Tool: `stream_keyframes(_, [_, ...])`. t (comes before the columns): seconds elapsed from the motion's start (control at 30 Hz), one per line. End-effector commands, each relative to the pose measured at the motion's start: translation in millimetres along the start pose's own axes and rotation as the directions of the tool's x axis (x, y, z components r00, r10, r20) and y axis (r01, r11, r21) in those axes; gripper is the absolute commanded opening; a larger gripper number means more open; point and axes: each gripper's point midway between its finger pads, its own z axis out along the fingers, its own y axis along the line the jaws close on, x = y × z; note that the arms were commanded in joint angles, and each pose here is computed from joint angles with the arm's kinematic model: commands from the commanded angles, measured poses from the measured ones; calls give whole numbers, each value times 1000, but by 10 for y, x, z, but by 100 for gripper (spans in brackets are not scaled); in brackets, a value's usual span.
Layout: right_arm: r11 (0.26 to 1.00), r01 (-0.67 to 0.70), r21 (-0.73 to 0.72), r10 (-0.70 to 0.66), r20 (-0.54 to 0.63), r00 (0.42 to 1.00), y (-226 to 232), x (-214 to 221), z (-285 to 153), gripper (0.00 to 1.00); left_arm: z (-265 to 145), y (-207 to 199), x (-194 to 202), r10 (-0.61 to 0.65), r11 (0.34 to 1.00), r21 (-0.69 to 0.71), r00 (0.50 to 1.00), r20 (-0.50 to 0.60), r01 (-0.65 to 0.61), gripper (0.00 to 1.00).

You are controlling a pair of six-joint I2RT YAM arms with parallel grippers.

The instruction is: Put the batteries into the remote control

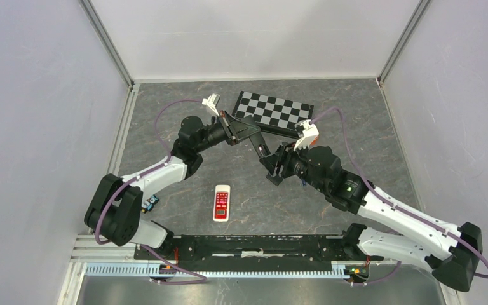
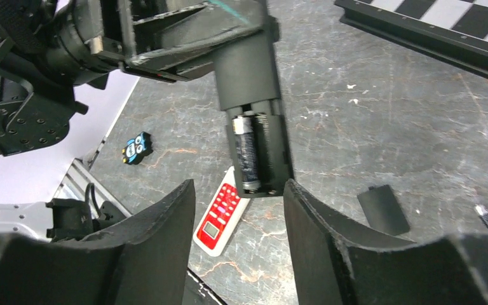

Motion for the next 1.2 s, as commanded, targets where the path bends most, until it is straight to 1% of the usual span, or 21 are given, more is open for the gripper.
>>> stream_keyframes(0.0, [997,-7,77,4,33,999,-159,-121,-103,61,8,-359,-154,16,993,113,999,33,-19,2])
stream_keyframes(0.07, [996,-46,82,41,53,998,-176,-151,-143,69,11,-364,-162,16,993,115,999,36,-20,2])
stream_keyframes(0.17, [989,-131,75,124,92,988,-178,-185,-209,84,6,-378,-188,12,992,123,999,48,-18,2])
stream_keyframes(0.3, [965,-260,-30,262,129,956,-66,-163,-215,98,0,-427,-201,0,989,145,998,55,-8,2])
stream_keyframes(0.33, [955,-288,-76,296,142,944,3,-200,-212,98,-1,-430,-202,-2,989,147,998,55,-6,2])
stream_keyframes(0.47, [919,-370,-133,388,147,910,90,-231,-165,98,-21,-471,-192,-17,987,161,999,51,8,2])
stream_keyframes(0.7, [877,-410,-250,459,186,869,221,-396,-136,98,-64,-550,-160,-25,982,187,999,36,18,2])
stream_keyframes(0.8, [869,-414,-271,469,187,863,242,-433,-103,92,-79,-597,-146,-35,978,207,999,26,29,2])
stream_keyframes(0.9, [867,-410,-284,469,186,864,252,-464,-66,83,-94,-641,-140,-51,973,228,999,19,45,2])
stream_keyframes(1.1, [857,-397,-327,472,191,861,272,-505,-39,62,-111,-689,-132,-73,966,249,997,11,68,2])
stream_keyframes(1.17, [854,-401,-333,477,189,858,258,-500,-27,58,-112,-698,-131,-73,965,251,997,9,69,2])
